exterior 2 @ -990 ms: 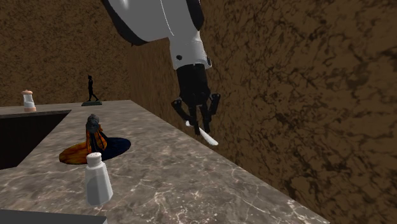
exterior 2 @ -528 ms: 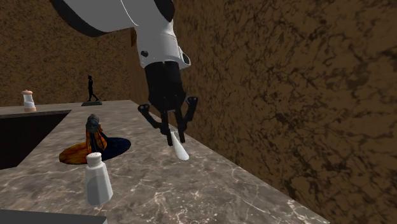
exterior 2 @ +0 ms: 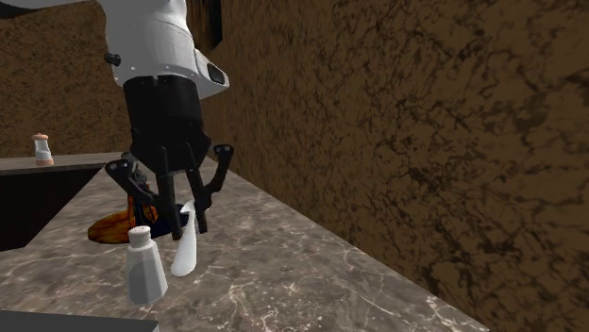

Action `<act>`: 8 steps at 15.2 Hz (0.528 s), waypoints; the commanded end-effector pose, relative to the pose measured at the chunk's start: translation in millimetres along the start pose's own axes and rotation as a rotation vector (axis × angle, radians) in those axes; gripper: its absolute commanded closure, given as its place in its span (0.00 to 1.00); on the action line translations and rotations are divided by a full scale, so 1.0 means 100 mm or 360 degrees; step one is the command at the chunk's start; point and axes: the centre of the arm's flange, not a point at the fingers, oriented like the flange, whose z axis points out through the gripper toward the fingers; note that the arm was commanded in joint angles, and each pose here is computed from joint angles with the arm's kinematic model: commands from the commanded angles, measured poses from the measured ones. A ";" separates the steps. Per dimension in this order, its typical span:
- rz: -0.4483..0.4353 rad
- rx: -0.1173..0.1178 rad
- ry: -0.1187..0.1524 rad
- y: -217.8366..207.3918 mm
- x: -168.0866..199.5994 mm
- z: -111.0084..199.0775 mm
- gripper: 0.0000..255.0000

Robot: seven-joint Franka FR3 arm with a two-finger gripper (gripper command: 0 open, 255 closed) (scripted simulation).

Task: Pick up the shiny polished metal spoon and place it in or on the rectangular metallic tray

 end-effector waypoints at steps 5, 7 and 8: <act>0.0002 0.0000 -0.0001 -0.69 -0.39 -0.02 1.00; 0.0002 0.0000 -0.0001 -0.92 -0.51 -0.03 1.00; 0.0002 0.0000 -0.0001 -1.04 -0.58 -0.03 1.00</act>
